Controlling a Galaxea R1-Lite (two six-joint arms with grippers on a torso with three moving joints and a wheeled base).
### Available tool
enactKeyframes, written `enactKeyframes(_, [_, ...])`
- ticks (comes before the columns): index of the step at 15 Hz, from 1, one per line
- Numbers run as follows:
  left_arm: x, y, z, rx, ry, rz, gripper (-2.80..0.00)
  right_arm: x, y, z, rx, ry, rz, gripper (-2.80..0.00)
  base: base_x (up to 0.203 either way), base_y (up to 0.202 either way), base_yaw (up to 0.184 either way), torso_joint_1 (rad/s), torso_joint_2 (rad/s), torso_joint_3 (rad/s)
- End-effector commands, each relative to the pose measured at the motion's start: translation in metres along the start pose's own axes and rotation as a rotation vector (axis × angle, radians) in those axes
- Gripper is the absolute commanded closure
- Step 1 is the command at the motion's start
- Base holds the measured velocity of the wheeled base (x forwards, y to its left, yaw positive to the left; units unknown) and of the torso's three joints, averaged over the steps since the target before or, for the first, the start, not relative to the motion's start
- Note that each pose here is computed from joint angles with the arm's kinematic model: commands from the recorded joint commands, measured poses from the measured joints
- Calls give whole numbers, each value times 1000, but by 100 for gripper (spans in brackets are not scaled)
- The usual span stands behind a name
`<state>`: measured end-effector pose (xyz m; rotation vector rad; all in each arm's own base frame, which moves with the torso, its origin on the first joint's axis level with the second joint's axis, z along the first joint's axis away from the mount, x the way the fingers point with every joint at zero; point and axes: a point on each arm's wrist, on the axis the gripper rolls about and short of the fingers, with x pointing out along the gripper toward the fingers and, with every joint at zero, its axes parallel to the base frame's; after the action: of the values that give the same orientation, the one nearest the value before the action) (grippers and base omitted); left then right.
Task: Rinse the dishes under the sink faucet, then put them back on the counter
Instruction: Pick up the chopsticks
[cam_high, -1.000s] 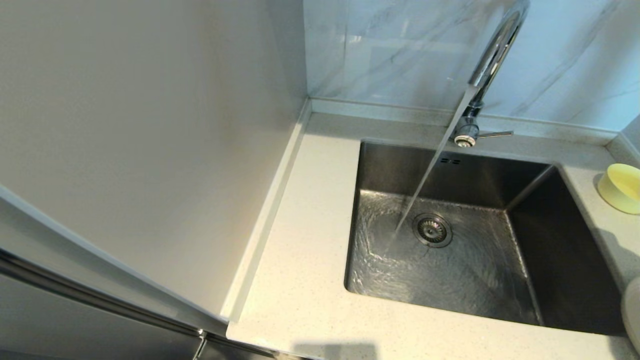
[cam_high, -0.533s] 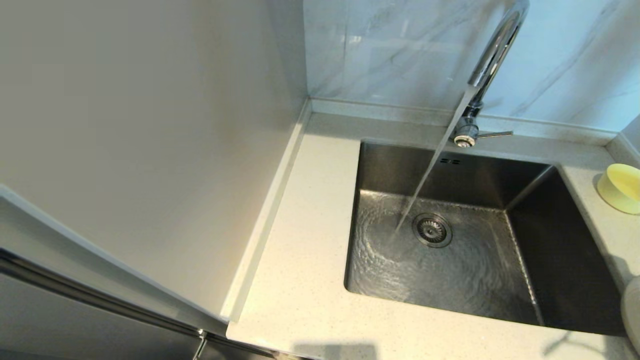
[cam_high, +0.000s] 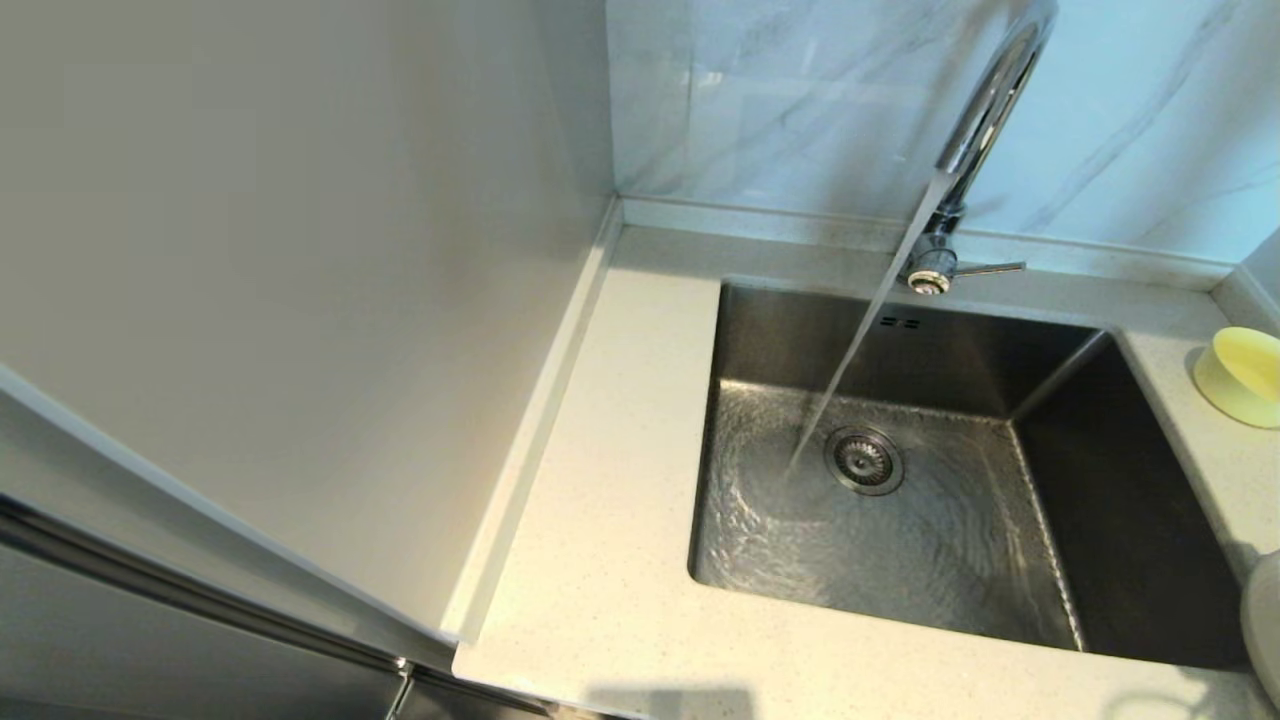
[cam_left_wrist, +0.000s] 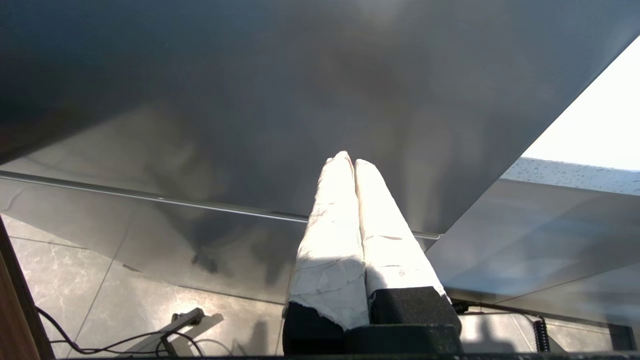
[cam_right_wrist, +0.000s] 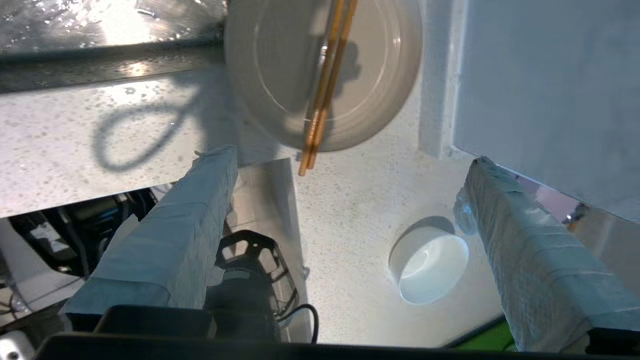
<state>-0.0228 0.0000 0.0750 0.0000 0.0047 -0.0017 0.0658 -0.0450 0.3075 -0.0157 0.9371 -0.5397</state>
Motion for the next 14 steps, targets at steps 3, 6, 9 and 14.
enactKeyframes(3, [0,0,0,0,0,0,0,20,-7,5,53,81,-34,-280,0,0,0,0,0,0])
enactKeyframes(6, [0,0,0,0,0,0,0,53,-10,14,79,94,-6,-280,0,0,0,0,0,0])
enactKeyframes(9, [0,0,0,0,0,0,0,86,-18,15,114,86,23,-280,0,0,0,0,0,0])
enactKeyframes(14, [0,0,0,0,0,0,0,149,-48,-6,56,62,70,-280,0,0,0,0,0,0])
